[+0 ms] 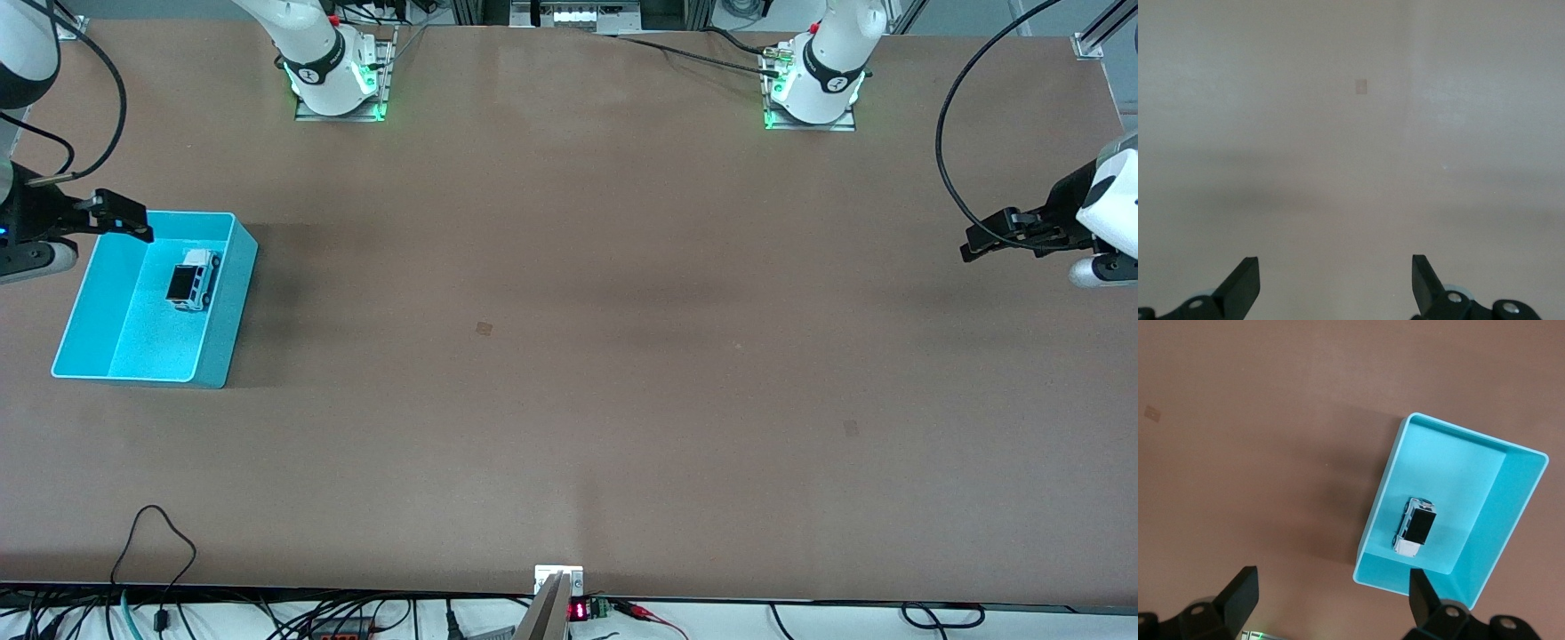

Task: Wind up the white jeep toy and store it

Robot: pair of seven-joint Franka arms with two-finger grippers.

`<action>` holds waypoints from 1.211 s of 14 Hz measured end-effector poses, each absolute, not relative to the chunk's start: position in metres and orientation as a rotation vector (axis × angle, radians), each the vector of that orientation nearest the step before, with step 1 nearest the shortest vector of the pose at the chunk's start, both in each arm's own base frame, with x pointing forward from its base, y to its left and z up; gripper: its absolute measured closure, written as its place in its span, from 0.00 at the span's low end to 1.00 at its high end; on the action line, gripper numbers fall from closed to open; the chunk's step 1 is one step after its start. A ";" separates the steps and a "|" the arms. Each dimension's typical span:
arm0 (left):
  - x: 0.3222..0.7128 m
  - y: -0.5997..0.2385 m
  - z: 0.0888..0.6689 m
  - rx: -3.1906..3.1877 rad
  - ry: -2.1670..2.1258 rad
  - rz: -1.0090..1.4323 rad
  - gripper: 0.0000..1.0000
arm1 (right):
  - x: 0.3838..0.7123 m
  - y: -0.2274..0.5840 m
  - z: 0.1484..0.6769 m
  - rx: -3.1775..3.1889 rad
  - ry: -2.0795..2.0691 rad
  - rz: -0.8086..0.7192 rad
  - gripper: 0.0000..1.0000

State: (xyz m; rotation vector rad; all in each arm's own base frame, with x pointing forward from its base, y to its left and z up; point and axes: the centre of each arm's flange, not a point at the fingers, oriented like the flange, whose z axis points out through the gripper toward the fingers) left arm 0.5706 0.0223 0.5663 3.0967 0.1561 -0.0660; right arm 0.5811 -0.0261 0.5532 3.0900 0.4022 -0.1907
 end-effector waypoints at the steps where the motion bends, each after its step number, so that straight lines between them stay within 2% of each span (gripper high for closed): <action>1: 0.571 0.022 0.566 3.097 0.156 -0.066 0.00 | 0.582 -0.020 0.552 3.089 0.409 -0.193 0.00; 8: 0.571 0.022 0.566 3.097 0.154 -0.068 0.00 | 0.583 -0.012 0.555 3.097 0.159 -0.180 0.00; 17: 0.569 0.020 0.565 3.097 0.149 -0.085 0.00 | 0.584 -0.012 0.562 3.097 0.147 -0.157 0.00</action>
